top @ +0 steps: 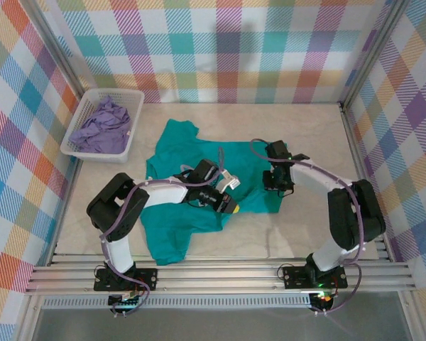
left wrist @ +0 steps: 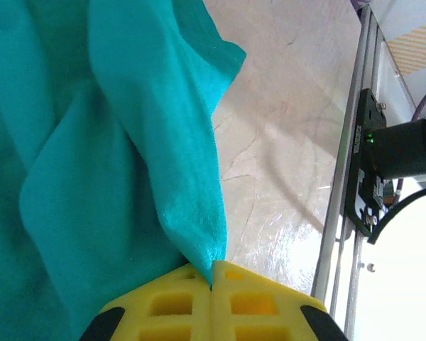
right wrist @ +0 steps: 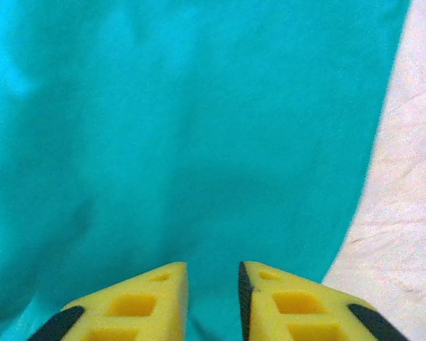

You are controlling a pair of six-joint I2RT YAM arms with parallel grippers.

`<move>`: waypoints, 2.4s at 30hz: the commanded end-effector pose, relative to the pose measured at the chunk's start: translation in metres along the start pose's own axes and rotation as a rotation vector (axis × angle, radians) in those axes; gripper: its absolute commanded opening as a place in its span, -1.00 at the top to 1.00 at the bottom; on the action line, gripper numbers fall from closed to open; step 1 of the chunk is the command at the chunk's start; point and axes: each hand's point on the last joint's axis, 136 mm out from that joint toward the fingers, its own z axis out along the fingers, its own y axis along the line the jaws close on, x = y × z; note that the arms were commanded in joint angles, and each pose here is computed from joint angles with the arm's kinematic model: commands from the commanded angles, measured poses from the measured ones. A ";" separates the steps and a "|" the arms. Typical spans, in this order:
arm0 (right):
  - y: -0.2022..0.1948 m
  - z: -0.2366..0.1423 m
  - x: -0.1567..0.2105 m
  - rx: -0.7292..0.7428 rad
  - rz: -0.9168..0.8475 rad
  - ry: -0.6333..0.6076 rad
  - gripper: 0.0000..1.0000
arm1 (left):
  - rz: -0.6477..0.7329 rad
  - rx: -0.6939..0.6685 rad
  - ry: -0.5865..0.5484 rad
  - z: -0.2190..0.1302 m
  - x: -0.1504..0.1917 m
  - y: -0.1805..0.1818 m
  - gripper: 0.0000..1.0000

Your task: Fold the inside-out t-shirt

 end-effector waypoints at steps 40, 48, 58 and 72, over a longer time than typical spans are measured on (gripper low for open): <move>0.046 -0.013 0.018 -0.212 -0.383 0.030 0.88 | -0.027 0.011 0.033 0.003 0.000 0.005 1.00; 0.030 -0.079 0.004 -0.509 -0.067 -0.059 1.00 | -0.086 -0.068 -0.098 0.012 -0.047 0.021 1.00; -0.012 -0.117 -0.052 -0.837 0.266 -0.211 1.00 | -0.099 -0.177 -0.232 -0.002 -0.103 0.020 0.21; -0.019 -0.095 -0.046 -0.775 0.275 -0.209 1.00 | -0.694 -0.808 -0.284 -0.180 0.135 0.047 -0.06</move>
